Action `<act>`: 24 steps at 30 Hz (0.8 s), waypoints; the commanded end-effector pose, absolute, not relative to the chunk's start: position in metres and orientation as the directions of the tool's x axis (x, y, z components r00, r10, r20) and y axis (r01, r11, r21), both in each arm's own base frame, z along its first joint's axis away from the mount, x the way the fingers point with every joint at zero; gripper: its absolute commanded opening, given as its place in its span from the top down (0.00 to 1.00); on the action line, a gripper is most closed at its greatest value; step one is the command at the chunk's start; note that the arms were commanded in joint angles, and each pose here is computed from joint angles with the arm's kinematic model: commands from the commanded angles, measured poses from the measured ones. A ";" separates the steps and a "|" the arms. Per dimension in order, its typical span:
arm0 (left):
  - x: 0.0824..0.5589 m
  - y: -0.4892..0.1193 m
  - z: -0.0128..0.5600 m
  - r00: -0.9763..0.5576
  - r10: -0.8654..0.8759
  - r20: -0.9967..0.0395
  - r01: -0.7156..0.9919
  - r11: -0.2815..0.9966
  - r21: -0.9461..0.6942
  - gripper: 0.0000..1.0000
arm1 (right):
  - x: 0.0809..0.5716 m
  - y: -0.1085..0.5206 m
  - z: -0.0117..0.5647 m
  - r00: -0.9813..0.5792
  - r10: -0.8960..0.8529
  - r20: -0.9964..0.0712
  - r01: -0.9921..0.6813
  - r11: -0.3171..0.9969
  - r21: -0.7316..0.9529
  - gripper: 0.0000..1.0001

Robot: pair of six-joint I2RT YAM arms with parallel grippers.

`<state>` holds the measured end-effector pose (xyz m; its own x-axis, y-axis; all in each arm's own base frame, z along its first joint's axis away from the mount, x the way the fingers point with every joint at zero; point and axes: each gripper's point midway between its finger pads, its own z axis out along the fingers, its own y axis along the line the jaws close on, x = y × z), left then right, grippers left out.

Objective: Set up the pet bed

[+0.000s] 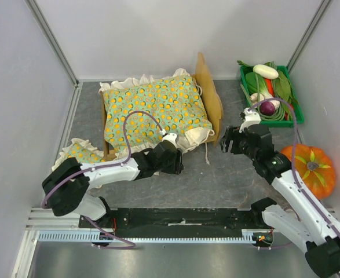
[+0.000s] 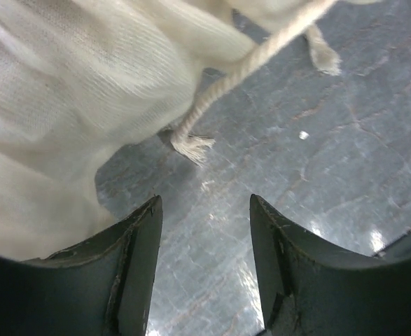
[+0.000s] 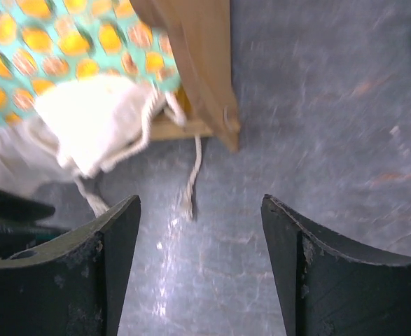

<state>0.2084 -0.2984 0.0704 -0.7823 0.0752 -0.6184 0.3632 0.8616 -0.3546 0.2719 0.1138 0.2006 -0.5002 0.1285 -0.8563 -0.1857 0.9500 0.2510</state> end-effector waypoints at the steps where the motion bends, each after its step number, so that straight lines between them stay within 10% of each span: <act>1: 0.234 -0.310 0.060 -0.755 -0.007 -0.656 0.289 0.894 -0.342 0.40 | 0.260 0.132 0.151 -0.633 0.127 -0.764 -0.204 0.924 0.323 0.24; 11: 0.253 -0.322 0.031 -0.749 -0.034 -0.662 0.243 0.915 -0.322 0.41 | 0.259 0.155 0.091 -0.709 0.125 -0.694 -0.218 0.897 0.385 0.26; 24: 0.230 -0.326 0.024 -0.778 0.001 -0.629 0.284 0.893 -0.350 0.98 | 0.278 0.167 0.031 -0.729 0.074 -0.680 -0.124 0.963 0.237 0.40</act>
<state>0.2434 -0.3223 0.0205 -0.7704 0.0069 -0.6375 0.2733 0.9069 -0.3206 0.2553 0.1743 0.0357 -0.7780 0.0250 -0.6278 -0.2020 0.9362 0.2877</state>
